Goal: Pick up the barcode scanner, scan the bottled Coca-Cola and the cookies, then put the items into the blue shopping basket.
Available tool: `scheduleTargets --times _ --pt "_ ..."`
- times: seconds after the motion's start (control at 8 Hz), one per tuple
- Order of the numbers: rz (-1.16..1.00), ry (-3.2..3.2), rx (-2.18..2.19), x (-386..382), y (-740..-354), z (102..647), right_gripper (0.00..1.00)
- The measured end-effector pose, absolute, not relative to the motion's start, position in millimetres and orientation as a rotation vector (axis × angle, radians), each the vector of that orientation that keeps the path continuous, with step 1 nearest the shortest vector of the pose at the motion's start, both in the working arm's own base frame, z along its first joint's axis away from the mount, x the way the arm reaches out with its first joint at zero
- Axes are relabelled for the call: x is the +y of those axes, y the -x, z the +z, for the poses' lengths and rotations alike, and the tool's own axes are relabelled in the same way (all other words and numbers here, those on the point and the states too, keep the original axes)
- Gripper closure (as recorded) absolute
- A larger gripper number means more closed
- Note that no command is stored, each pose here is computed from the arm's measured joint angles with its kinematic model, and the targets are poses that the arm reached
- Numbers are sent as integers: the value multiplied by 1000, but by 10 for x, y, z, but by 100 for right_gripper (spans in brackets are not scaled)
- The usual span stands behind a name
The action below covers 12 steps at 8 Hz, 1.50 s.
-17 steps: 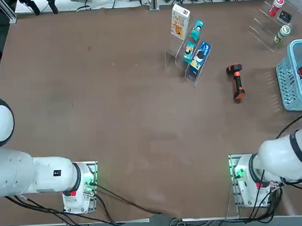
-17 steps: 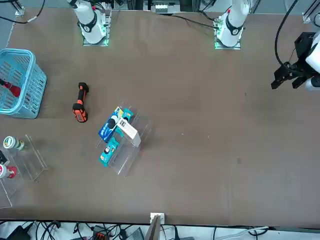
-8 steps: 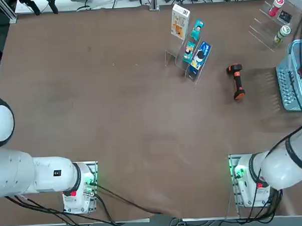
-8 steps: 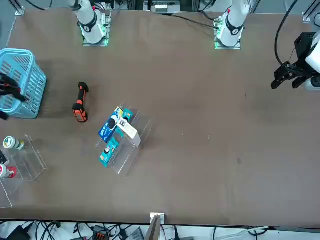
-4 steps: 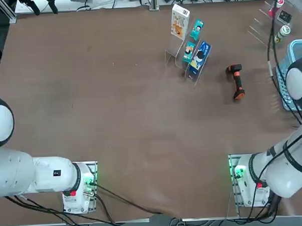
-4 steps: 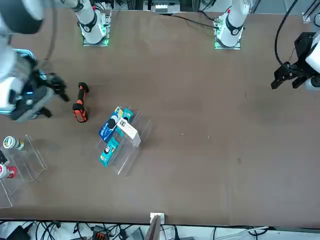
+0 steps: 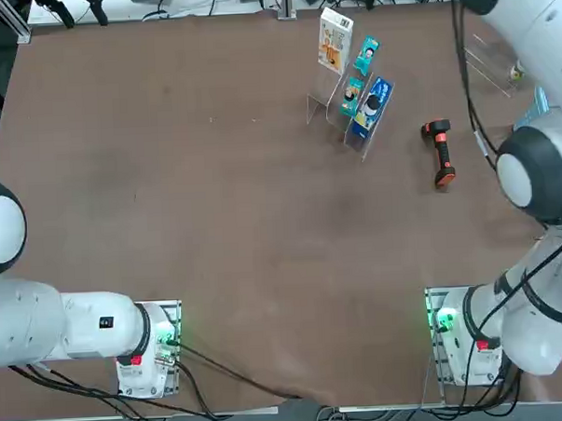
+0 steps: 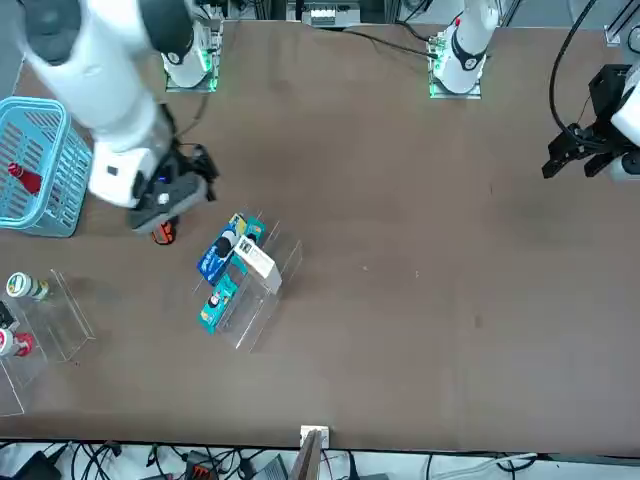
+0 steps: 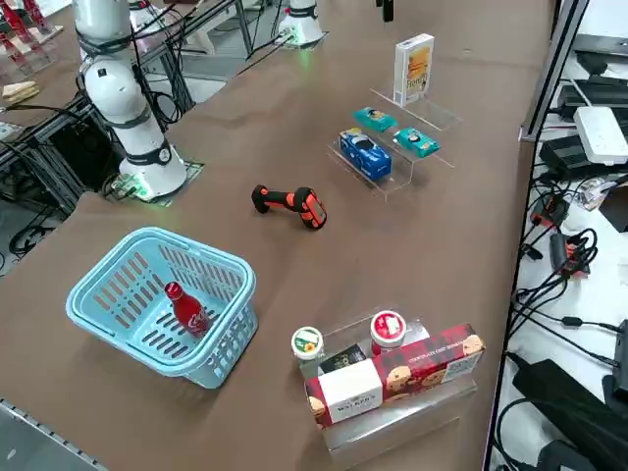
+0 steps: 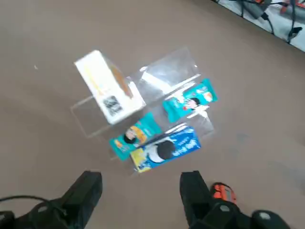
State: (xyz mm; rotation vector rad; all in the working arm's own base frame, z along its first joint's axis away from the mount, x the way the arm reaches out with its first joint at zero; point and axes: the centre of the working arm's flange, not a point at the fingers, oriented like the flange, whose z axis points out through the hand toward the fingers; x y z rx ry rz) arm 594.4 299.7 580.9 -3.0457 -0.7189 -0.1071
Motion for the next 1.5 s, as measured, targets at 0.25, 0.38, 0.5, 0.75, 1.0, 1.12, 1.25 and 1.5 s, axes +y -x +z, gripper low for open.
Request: scheduleTargets --times 0.25,0.38,0.5,0.75,1.0,1.12,1.25,1.5 --pt "-142 3034 -716 3440 -5891 5640 0" --pt "-169 3035 -720 3514 -5936 5544 0" --pt "-204 3035 -738 3538 -6006 5463 0" --pt "-278 3026 -805 3545 -6158 5328 0" --pt "-327 3026 -857 3596 -6301 5220 0" --pt "-353 3019 -866 3657 -6360 5157 0" --pt "-370 3011 -873 3669 -6422 5095 0" --pt "-364 2999 -903 3562 -6533 5010 0"
